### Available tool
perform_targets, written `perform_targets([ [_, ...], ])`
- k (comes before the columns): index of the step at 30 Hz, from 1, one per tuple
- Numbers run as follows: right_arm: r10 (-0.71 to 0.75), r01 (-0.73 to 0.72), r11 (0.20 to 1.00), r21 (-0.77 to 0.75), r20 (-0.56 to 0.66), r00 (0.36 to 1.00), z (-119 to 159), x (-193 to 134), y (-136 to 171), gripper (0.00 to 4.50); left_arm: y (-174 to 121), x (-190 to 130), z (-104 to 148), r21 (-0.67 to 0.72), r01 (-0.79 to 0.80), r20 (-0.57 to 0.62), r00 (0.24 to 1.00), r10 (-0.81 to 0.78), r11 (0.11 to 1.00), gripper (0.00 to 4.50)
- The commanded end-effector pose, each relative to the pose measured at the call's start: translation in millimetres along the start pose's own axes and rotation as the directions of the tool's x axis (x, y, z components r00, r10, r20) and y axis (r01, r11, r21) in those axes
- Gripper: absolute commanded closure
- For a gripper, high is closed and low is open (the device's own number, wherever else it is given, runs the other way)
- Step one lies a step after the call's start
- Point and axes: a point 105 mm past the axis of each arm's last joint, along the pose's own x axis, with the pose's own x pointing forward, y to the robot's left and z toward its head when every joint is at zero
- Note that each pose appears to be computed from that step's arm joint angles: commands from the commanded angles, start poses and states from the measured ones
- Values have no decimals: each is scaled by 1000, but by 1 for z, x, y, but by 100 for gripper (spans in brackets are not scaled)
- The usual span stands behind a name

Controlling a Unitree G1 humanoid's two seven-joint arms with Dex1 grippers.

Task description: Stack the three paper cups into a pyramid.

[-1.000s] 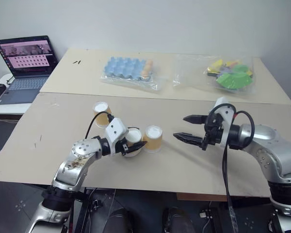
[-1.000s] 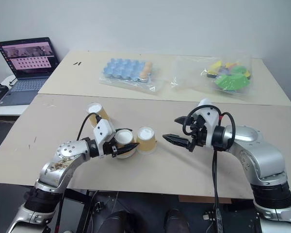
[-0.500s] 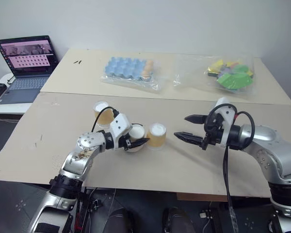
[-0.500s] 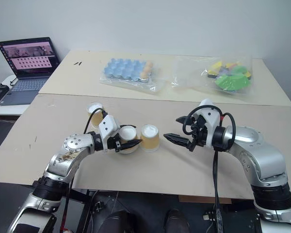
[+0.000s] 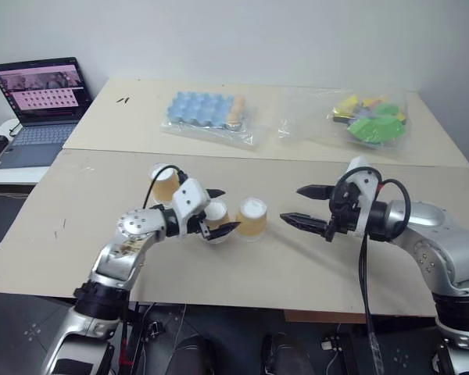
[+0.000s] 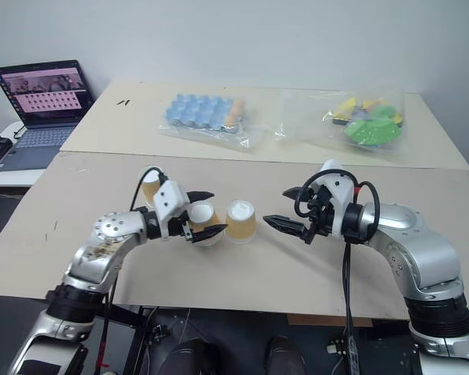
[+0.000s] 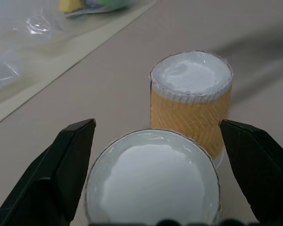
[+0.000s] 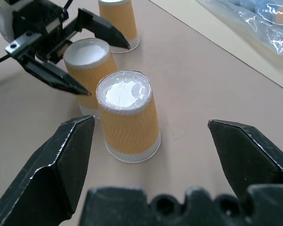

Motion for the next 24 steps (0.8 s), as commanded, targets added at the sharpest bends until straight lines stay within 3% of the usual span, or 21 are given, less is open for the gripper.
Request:
perform_targets([
  [1,51,-48,996,-79,36,998,18,-1,6,0,-1,-16,22,28,-27,36,999,26,999,3],
  [7,113,-115,984,-139,-26,993,13,11,11,0,-1,-34,47,14,-132,64,989,131,991,3],
  [17,163,-178,960,-217,-83,983,14,18,11,0,18,-60,63,-197,-410,130,889,438,891,3],
  [24,172,-186,957,-221,-83,982,13,19,10,0,51,-115,7,-166,-680,-94,732,675,714,3],
])
